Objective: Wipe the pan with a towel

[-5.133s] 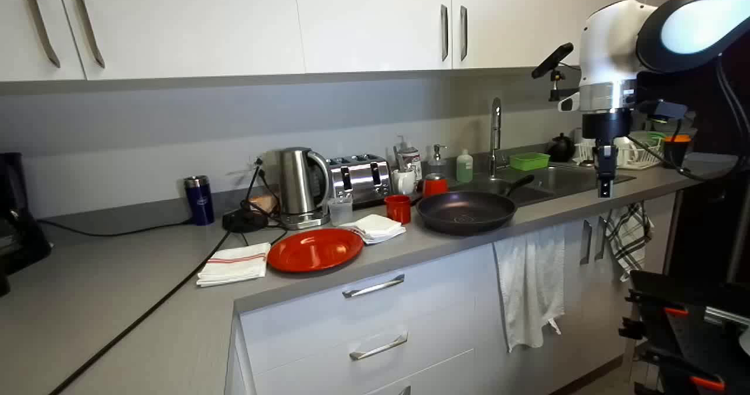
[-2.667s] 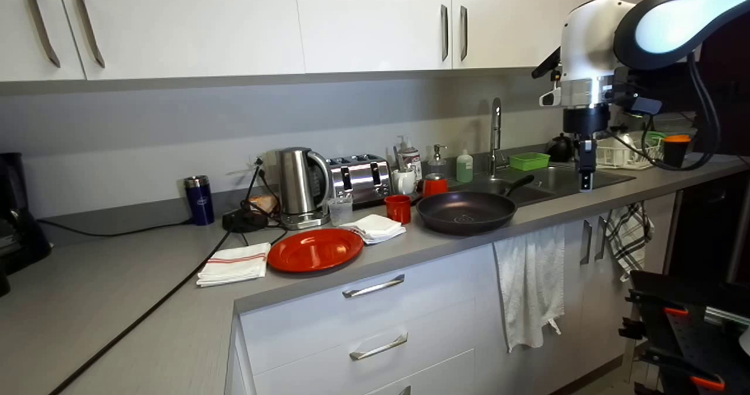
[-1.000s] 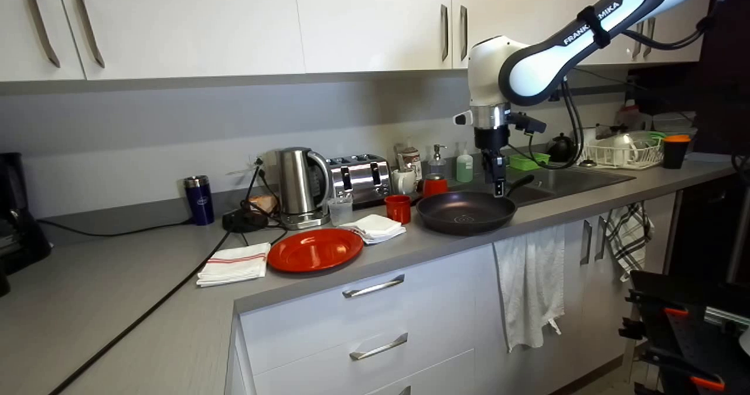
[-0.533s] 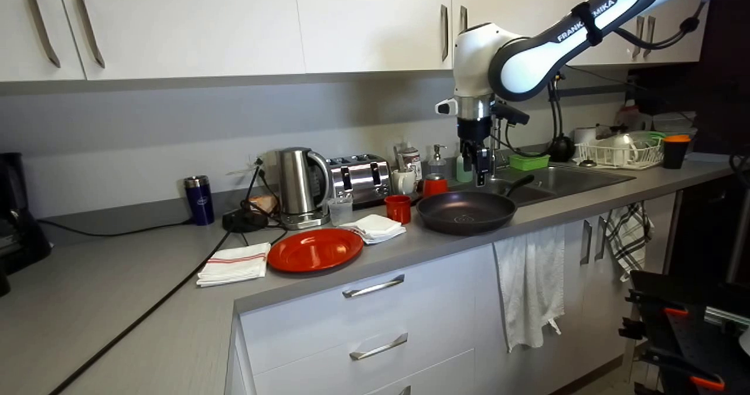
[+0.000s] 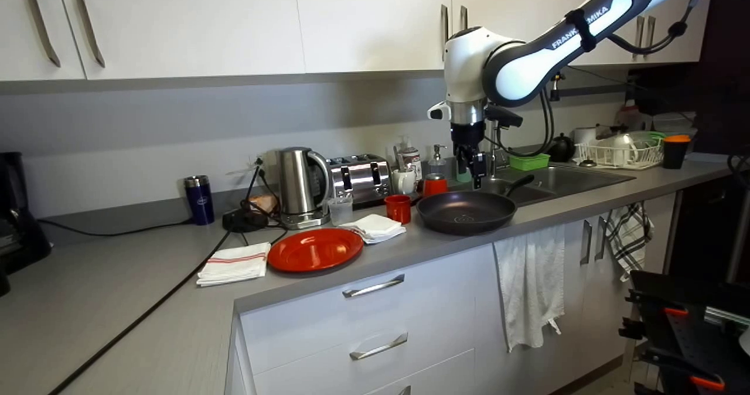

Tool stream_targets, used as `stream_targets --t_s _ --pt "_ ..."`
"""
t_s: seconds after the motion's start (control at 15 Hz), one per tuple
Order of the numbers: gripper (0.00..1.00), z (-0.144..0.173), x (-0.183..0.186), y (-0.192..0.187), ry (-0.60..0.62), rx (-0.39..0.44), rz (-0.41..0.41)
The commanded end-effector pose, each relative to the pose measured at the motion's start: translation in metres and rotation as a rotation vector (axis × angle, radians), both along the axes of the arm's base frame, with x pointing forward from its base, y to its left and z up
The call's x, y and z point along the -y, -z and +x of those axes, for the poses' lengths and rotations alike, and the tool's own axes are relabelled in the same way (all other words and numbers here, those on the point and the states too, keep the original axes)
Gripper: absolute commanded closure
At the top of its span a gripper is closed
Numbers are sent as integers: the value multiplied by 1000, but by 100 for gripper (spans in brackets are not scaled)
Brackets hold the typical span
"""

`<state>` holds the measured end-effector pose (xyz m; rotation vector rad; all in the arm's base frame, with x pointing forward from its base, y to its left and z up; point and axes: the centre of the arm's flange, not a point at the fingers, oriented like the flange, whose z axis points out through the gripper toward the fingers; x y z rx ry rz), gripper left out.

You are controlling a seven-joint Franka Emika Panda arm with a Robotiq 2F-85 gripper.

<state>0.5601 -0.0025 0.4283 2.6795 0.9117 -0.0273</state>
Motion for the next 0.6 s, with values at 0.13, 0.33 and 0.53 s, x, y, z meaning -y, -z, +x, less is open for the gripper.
stream_targets --t_s 0.13,0.33,0.53 --pt "0 0 0 0 0 0 0" --pt "0 16 -2 6 -30 -23 16" --pt "0 35 -17 11 -94 -33 42"
